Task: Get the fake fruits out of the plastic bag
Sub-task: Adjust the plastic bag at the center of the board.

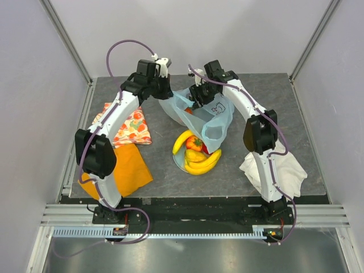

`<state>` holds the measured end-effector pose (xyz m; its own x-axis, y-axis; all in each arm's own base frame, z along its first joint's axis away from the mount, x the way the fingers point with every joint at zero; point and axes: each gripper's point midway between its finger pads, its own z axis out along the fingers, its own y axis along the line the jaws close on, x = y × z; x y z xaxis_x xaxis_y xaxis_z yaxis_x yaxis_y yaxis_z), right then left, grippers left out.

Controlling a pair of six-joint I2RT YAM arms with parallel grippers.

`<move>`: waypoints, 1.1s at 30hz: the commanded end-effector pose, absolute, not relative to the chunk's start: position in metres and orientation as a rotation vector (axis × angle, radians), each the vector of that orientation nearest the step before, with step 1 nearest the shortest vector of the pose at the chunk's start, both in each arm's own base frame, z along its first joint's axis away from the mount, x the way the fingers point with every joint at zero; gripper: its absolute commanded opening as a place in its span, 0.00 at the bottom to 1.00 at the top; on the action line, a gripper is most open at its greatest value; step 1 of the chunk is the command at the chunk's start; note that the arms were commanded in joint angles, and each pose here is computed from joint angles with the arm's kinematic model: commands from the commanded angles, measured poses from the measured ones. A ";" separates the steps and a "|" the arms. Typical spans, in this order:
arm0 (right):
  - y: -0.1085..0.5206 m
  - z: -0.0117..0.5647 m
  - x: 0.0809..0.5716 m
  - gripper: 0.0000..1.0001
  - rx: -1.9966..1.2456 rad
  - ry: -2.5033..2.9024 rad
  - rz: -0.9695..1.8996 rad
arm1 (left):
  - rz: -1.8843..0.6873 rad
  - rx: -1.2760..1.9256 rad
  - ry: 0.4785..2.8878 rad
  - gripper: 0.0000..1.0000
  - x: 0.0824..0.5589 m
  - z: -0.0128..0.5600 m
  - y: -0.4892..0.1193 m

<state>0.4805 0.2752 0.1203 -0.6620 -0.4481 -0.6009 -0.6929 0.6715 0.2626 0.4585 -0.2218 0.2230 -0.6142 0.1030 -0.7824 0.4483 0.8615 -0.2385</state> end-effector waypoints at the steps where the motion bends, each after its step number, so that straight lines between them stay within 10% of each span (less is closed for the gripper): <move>1: 0.276 0.118 0.501 0.57 -0.826 2.372 0.586 | -0.658 0.425 2.137 0.02 0.463 0.244 -0.244; 14: 0.285 0.095 0.555 0.94 -0.661 2.313 0.506 | -0.745 0.477 2.150 0.02 0.457 0.235 -0.258; 26: 0.295 0.097 0.577 0.96 -0.614 2.231 0.528 | -0.758 0.506 2.152 0.02 0.454 0.232 -0.261; 33: 0.293 0.089 0.573 0.82 -0.606 2.256 0.532 | -0.766 0.506 2.165 0.02 0.449 0.229 -0.261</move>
